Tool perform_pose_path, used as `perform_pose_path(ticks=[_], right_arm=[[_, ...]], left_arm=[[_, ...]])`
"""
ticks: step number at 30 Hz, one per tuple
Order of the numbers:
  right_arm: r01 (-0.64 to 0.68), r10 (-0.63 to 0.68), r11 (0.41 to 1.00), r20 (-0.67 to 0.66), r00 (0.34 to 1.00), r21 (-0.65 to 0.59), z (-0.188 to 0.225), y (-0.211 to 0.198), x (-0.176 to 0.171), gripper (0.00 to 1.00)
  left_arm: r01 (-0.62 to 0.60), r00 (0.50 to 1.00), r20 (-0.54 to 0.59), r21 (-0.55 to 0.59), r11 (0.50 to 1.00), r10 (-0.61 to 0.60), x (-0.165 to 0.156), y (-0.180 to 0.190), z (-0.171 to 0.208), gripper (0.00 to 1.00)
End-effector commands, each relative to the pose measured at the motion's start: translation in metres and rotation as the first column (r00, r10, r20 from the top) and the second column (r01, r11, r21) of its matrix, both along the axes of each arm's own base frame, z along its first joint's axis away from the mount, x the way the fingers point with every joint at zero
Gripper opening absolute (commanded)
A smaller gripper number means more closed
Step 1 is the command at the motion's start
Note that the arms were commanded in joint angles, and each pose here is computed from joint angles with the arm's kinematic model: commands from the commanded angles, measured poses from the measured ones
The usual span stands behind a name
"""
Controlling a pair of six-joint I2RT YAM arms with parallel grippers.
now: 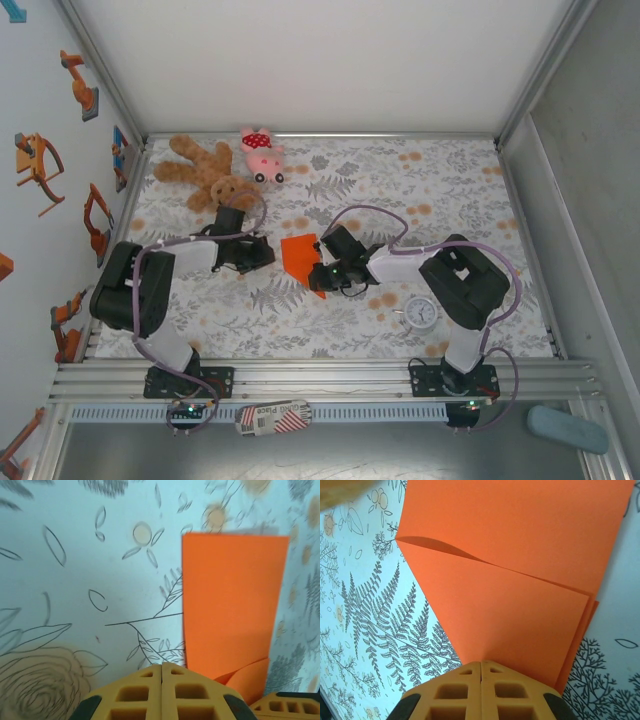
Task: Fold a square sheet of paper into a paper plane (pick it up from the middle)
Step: Third fold the triangle at the center of the table.
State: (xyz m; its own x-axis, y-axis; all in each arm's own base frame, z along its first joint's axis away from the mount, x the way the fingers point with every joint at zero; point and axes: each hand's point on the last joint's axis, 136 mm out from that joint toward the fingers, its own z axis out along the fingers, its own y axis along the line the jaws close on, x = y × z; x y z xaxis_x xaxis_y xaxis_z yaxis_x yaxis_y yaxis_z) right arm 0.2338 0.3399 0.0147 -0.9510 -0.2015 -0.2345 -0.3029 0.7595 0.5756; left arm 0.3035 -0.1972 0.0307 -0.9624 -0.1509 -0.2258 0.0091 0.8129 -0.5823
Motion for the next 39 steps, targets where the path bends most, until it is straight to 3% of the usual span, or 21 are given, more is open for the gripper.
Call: perform_pose_path(ticks=[1,5,13,25,31,39], right_arm=[[0.01,-0.037,0.972,-0.109,0.993,-0.234,-0.045,-0.048,-0.027,0.0],[0.011,-0.037,0.974,-0.112,0.993,-0.226,-0.044,-0.046,-0.026,0.0],[0.006,-0.031,0.979,-0.119,0.992,-0.203,-0.044,-0.041,-0.026,0.0],[-0.023,0.007,0.987,-0.097,0.995,-0.159,-0.03,-0.033,-0.024,0.0],[-0.04,0.04,0.999,0.006,0.999,-0.02,0.013,-0.003,-0.003,0.0],[-0.038,0.039,0.999,-0.005,0.999,0.012,0.006,0.011,0.005,0.0]], left_arm=[[0.002,0.997,0.081,-0.026,1.0,0.0,-0.004,-0.012,0.036,0.0],[0.026,0.996,0.09,-0.057,0.998,-0.021,-0.019,-0.035,0.042,0.0],[0.071,0.997,-0.011,-0.065,0.995,-0.072,-0.037,-0.071,0.007,0.0],[0.022,0.99,-0.141,0.123,0.992,-0.004,-0.044,-0.047,-0.041,0.0],[0.027,0.985,-0.174,0.151,0.988,0.0,-0.049,-0.042,-0.048,0.0],[0.033,0.982,-0.189,0.16,0.987,-0.002,-0.051,-0.042,-0.05,0.0]])
